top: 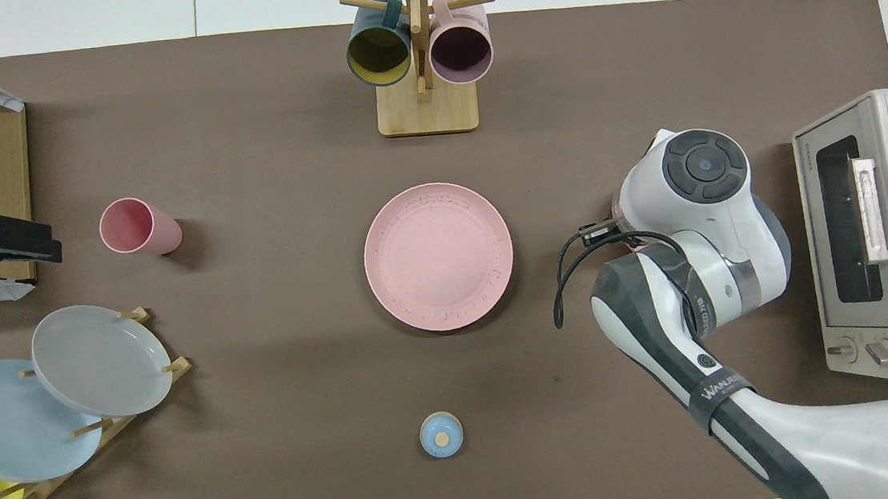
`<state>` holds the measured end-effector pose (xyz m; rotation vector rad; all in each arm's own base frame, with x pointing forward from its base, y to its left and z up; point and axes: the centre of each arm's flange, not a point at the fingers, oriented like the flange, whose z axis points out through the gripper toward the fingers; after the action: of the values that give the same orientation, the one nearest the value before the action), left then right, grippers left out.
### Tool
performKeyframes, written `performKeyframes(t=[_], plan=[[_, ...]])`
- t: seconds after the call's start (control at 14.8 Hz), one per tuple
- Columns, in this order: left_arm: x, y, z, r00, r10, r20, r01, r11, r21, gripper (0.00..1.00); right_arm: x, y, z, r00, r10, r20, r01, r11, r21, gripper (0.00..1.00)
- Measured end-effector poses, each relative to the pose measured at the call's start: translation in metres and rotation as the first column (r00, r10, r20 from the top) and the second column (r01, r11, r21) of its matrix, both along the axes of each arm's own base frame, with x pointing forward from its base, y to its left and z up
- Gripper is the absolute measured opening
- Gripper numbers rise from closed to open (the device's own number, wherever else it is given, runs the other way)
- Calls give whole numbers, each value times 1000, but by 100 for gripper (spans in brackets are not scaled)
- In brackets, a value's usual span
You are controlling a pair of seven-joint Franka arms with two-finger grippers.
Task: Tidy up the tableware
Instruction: 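Reach the right gripper to the rim of the pink bowl, then lift the pink bowl with the right gripper while the left gripper grasps the cup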
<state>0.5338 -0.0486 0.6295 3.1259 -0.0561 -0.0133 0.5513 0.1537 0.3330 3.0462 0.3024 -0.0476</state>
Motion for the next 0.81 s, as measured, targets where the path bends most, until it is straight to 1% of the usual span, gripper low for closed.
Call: performKeyframes(t=[0.27, 0.41, 0.54, 0.68, 0.81], plan=[[0, 0, 0, 1000, 0, 0, 0, 1000, 0, 100, -1, -1, -1, 998, 55, 1, -55, 998, -29, 4], [0, 0, 0, 1000, 0, 0, 0, 1000, 0, 100, 0, 2, 3, 998, 65, 4, -65, 997, -31, 4], [0, 0, 0, 1000, 0, 0, 0, 1000, 0, 100, 5, 17, 22, 996, 83, -12, -83, 996, -41, 4], [0, 0, 0, 1000, 0, 2, 0, 1000, 0, 100, 15, 55, 64, 993, 116, -13, -116, 992, -49, 4], [2, 0, 0, 1000, 2, 14, -2, 1000, -1, 100, 19, 109, 104, 995, 96, 2, -96, 994, -54, 4]])
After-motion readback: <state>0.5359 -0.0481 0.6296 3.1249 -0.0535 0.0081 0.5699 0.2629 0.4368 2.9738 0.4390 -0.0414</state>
